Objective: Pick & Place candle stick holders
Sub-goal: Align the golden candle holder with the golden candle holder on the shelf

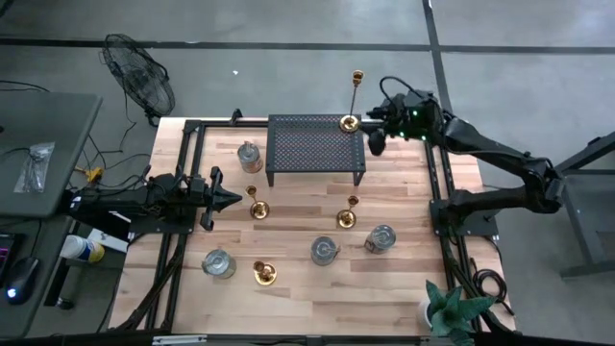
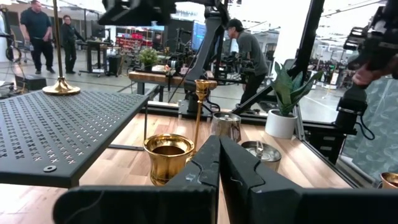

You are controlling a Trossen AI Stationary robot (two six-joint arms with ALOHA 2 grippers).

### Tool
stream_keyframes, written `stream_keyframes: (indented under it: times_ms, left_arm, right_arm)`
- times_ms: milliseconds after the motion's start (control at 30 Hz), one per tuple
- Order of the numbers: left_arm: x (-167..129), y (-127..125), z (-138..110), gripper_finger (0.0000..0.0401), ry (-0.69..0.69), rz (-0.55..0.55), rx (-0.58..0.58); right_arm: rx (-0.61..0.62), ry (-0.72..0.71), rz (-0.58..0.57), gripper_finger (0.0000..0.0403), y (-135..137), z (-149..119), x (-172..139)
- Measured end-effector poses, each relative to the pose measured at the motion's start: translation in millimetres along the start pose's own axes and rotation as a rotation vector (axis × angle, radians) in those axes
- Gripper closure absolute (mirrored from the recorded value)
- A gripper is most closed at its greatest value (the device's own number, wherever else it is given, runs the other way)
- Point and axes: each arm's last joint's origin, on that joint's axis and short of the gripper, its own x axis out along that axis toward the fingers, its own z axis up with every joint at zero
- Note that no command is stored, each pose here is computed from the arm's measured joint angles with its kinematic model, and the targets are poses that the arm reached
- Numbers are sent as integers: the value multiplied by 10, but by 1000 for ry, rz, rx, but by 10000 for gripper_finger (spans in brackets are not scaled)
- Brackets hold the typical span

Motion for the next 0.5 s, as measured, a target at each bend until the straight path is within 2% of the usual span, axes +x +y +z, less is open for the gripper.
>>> stream_keyframes:
  times_ms: [233, 500]
  left_arm:
    - [0, 0, 0, 400, 0, 0, 0]
    - [0, 0, 0, 400, 0, 0, 0]
  right_arm:
    - [-50, 69, 125, 164, 287, -286, -170]
    - [-34, 114, 254, 164, 560, -629, -304]
